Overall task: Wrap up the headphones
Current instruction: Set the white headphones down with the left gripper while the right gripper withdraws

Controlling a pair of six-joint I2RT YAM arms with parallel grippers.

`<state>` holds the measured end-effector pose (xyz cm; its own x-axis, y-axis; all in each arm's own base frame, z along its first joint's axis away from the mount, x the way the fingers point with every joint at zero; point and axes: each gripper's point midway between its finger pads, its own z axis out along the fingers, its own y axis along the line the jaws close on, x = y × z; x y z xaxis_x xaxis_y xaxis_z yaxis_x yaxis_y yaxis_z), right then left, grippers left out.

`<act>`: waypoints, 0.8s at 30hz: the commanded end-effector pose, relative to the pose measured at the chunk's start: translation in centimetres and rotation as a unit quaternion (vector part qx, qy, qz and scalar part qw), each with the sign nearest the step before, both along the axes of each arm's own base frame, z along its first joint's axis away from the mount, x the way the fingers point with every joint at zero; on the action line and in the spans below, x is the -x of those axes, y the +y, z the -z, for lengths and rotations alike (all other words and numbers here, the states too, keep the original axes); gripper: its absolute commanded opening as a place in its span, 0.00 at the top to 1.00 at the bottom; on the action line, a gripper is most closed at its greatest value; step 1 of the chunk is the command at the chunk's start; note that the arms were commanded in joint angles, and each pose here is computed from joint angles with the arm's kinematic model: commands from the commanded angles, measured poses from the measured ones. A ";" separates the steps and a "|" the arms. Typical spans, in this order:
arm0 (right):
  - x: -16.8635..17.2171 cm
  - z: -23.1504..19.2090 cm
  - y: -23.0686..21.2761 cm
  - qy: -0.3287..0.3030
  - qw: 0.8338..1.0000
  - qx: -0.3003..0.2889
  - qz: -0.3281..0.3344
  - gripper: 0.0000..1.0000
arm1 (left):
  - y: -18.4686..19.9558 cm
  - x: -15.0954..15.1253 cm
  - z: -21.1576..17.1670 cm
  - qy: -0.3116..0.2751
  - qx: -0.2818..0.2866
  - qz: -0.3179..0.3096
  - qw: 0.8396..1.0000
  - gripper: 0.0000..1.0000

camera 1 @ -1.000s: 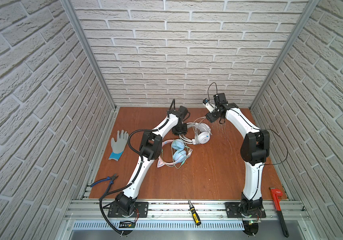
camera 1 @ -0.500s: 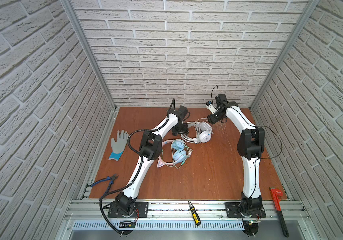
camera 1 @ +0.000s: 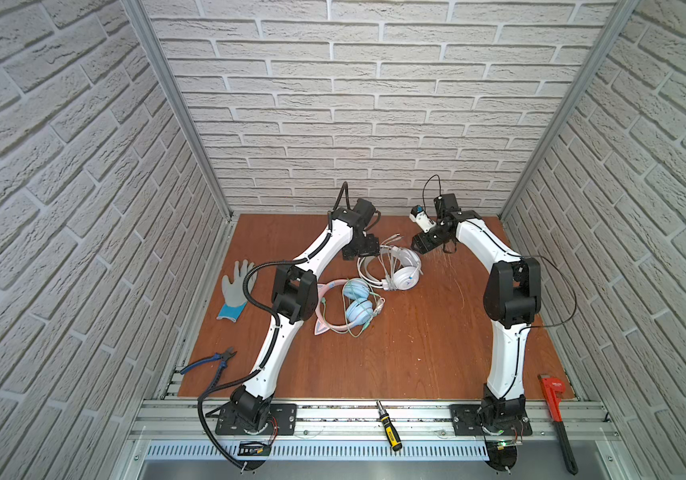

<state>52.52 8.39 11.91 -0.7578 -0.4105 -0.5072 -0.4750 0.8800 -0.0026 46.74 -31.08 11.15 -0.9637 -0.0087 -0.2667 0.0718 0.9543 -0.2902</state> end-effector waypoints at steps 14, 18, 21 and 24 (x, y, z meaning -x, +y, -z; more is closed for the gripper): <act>-0.9 -8.2 -1.6 -0.122 0.989 -0.021 0.080 0.26 | 0.3 -0.1 -4.7 -0.050 0.025 0.018 0.998 0.21; 0.3 -11.2 -1.6 -0.158 0.981 -0.048 0.099 0.18 | 1.6 0.2 -6.5 -0.066 0.017 0.011 0.998 0.20; 1.9 -13.1 -1.5 -0.169 0.977 -0.068 0.107 0.14 | 3.2 0.9 -7.6 -0.071 0.010 -0.001 0.997 0.19; 4.1 -14.8 -0.5 -0.175 0.976 -0.097 0.085 0.12 | 5.2 2.1 -8.4 -0.076 0.002 -0.014 0.997 0.18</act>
